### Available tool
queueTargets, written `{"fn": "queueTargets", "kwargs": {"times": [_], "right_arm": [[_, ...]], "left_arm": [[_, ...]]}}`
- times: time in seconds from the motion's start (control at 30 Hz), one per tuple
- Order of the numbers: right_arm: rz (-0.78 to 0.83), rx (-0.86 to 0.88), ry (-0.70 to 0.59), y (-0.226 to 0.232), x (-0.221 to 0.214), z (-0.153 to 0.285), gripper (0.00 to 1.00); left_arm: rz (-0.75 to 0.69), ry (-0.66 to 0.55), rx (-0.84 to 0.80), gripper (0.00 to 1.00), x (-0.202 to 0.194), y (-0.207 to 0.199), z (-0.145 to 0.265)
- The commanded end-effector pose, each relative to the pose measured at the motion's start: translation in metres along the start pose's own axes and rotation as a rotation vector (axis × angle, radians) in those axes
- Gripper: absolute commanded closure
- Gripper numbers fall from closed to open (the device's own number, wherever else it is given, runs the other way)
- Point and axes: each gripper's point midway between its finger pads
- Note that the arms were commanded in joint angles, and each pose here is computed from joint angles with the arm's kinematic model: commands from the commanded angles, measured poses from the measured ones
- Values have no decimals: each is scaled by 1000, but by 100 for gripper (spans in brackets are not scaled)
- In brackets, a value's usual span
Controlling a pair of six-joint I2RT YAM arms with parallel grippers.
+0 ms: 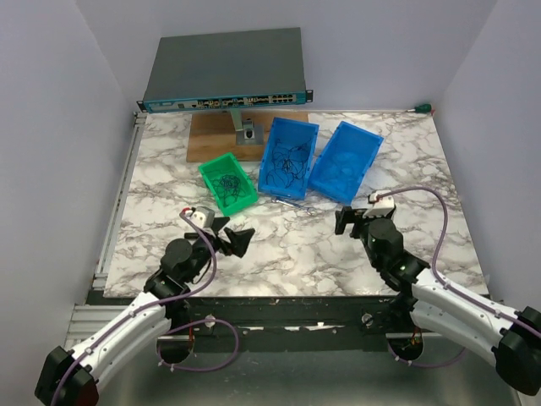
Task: Untangle the cables
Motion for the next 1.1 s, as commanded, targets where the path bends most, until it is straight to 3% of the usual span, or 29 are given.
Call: {"fn": "queueTargets", "kwargs": {"times": [0.0,0.1,0.2,0.3,0.4,0.53,0.63,0.8,0.87,0.97,1.0,1.03,1.07], "right_arm": [[33,-146,-177,-24,33,-9,1],[-39,-171,-220,-52,38,-27,0],[-178,-177,-217,-87,39,-47,0],[-118,-232,-232,-105,43,-55,0],[-68,-245,-223,-110,32,-65,0],[-5,-286,-281,-120,33,-72,1],[17,-292,-240,-122,18,-80,2],[91,-251,-347,-117,12,-68,10],[46,-285,-330,-122,7,-69,10],[35,-337,-320,-131,5,-80,13],[21,-335,-308,-131,3,-80,11],[14,-340,-280,-133,0,-82,0],[13,-343,-262,-134,-3,-85,0]], "left_arm": [[-84,-205,236,1,62,35,1],[-187,-259,399,2,79,72,5],[-154,-364,480,1,100,104,15],[-206,-449,557,1,121,131,24],[-314,-335,598,2,118,149,16],[-382,-307,672,2,105,176,20],[-424,-260,679,7,102,186,10],[-363,-293,708,7,98,214,8],[-355,-206,656,8,90,214,-3],[-358,-198,649,7,90,214,-6],[-369,-214,645,6,92,213,-6],[-374,-213,639,1,92,211,-6],[-371,-201,630,1,90,211,-7]]}}
Point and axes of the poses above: each gripper's point midway between its finger pads, its own z axis back along the fingers, its own y axis along the line the jaws close on, x = y × z, and after that the axes turned 1 degree about -z, right-handed
